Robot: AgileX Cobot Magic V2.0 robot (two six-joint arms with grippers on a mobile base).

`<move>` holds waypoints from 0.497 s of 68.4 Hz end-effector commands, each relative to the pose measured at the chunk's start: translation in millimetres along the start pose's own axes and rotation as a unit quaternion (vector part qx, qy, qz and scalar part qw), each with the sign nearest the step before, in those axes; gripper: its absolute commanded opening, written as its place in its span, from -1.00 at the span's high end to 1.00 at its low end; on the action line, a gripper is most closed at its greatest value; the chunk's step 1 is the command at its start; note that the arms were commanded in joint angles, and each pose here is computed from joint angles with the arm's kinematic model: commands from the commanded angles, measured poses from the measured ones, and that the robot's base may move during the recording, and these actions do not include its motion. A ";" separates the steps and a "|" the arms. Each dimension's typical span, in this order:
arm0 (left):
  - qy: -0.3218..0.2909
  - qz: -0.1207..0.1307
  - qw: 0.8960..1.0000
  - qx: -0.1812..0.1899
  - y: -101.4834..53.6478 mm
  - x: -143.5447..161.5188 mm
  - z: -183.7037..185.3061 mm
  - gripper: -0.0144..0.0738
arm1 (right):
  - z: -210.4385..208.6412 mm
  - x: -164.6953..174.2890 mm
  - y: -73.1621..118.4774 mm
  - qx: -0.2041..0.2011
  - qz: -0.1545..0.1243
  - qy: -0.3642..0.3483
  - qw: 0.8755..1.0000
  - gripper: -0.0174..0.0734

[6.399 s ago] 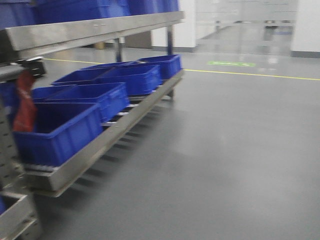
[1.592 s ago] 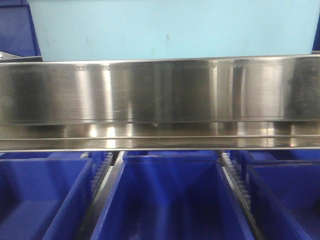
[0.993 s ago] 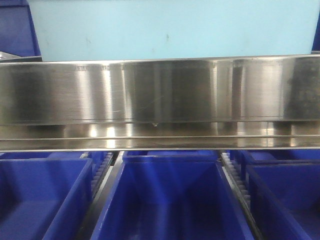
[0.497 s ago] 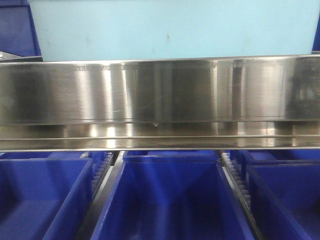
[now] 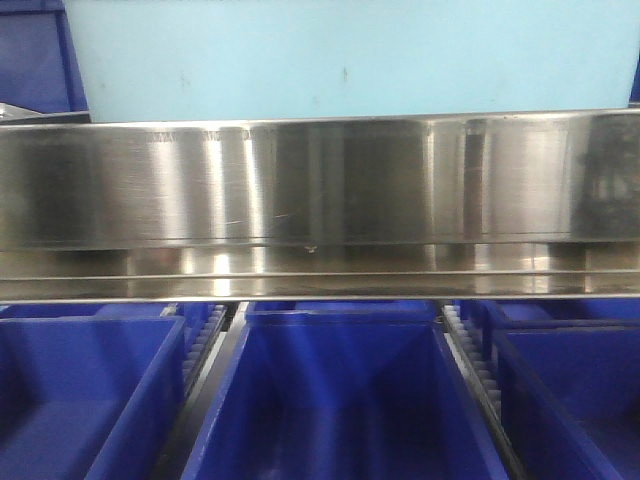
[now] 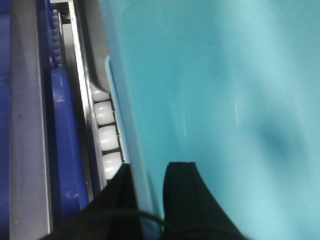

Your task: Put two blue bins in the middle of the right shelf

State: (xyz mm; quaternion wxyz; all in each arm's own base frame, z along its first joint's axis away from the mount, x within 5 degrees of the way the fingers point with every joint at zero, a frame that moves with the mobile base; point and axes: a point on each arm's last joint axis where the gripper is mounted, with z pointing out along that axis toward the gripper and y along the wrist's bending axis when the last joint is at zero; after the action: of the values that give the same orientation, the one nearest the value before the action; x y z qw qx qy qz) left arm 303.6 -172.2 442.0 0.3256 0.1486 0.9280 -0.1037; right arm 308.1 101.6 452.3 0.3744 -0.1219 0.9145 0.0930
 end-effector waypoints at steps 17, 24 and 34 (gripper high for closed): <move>-0.017 0.008 1.000 0.018 -5.2 -2.0 -6.0 -0.27 | -2.3 -1.3 -0.4 0.001 -0.013 -0.007 1.000 -0.35; -0.025 0.008 0.999 0.020 -5.3 -3.5 -11.3 -0.67 | -8.3 -3.2 0.0 0.000 -0.014 -0.012 1.000 -0.65; -0.063 0.015 0.998 0.010 -2.1 -8.2 -36.4 -0.69 | -30.9 -6.1 1.4 -0.001 -0.015 -0.041 0.999 -0.59</move>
State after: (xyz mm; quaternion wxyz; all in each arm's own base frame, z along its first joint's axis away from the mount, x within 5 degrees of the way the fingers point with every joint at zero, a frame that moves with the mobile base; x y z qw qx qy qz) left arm 299.4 -171.7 454.5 0.3460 0.1563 0.9180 -0.1144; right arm 303.3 100.4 462.6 0.3873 -0.1296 0.9080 0.0936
